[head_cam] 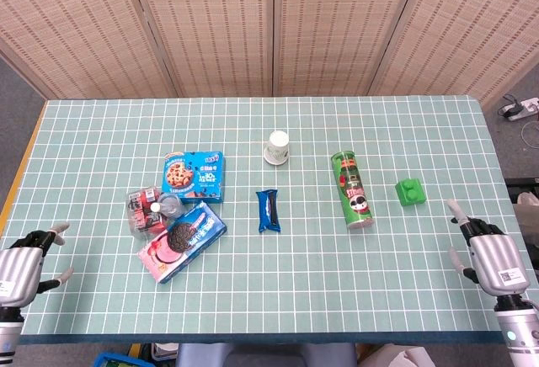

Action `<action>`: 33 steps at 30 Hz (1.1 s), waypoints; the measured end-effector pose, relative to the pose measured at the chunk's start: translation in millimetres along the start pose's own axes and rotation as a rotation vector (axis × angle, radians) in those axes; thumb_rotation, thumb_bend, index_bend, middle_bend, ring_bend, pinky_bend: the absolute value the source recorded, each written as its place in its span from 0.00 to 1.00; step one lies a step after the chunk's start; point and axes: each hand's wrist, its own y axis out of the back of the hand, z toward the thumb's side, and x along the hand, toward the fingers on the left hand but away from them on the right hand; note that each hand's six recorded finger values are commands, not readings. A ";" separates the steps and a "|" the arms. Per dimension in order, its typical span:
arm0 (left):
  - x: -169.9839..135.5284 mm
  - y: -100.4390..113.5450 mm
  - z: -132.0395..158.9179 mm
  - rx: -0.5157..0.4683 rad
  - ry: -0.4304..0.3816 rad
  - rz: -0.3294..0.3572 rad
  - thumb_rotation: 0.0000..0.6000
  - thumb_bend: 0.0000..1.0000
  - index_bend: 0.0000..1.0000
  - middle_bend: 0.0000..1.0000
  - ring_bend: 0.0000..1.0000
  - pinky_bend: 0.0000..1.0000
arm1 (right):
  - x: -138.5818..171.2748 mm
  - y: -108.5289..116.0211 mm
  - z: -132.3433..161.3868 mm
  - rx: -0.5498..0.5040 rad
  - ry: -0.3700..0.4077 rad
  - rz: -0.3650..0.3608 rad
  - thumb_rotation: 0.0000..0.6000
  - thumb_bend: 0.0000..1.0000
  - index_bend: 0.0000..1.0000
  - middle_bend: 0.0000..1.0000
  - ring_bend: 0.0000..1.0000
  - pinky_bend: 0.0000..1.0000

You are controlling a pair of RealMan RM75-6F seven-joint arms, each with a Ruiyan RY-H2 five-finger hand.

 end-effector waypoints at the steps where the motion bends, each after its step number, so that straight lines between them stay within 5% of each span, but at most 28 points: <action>1: 0.6 -0.9 0.6 0.001 -0.003 -0.002 1.00 0.17 0.28 0.43 0.31 0.43 | 0.3 0.0 -0.2 0.000 -0.002 0.001 1.00 0.36 0.03 0.30 0.29 0.38; 6: 1.8 -6.0 5.4 -0.017 -0.021 -0.018 1.00 0.17 0.29 0.43 0.33 0.46 | 3.3 5.1 -0.4 -0.015 -0.005 -0.013 1.00 0.36 0.03 0.30 0.29 0.37; 12: 7.3 -8.1 16.0 -0.041 -0.068 -0.027 1.00 0.17 0.29 0.47 0.41 0.69 | 5.0 10.3 -2.2 -0.032 -0.009 -0.028 1.00 0.36 0.03 0.30 0.29 0.37; 15: 13.2 -4.5 20.5 -0.074 -0.085 -0.006 1.00 0.17 0.28 0.57 0.58 0.83 | 5.0 10.9 -2.3 -0.034 -0.008 -0.028 1.00 0.36 0.03 0.30 0.29 0.37; 19: 28.5 2.7 32.1 -0.137 -0.134 0.032 1.00 0.17 0.28 0.81 0.81 0.99 | 6.1 14.5 -2.8 -0.041 -0.006 -0.037 1.00 0.36 0.03 0.30 0.29 0.37; 23: 41.6 3.5 44.8 -0.194 -0.178 0.019 1.00 0.17 0.28 0.98 0.94 1.00 | 9.9 21.5 -3.8 -0.050 -0.005 -0.060 1.00 0.36 0.03 0.30 0.29 0.37; 33: 76.2 -4.7 69.4 -0.293 -0.197 -0.087 1.00 0.17 0.28 1.00 1.00 1.00 | 20.6 40.0 -6.9 -0.089 0.005 -0.112 1.00 0.36 0.10 0.30 0.29 0.37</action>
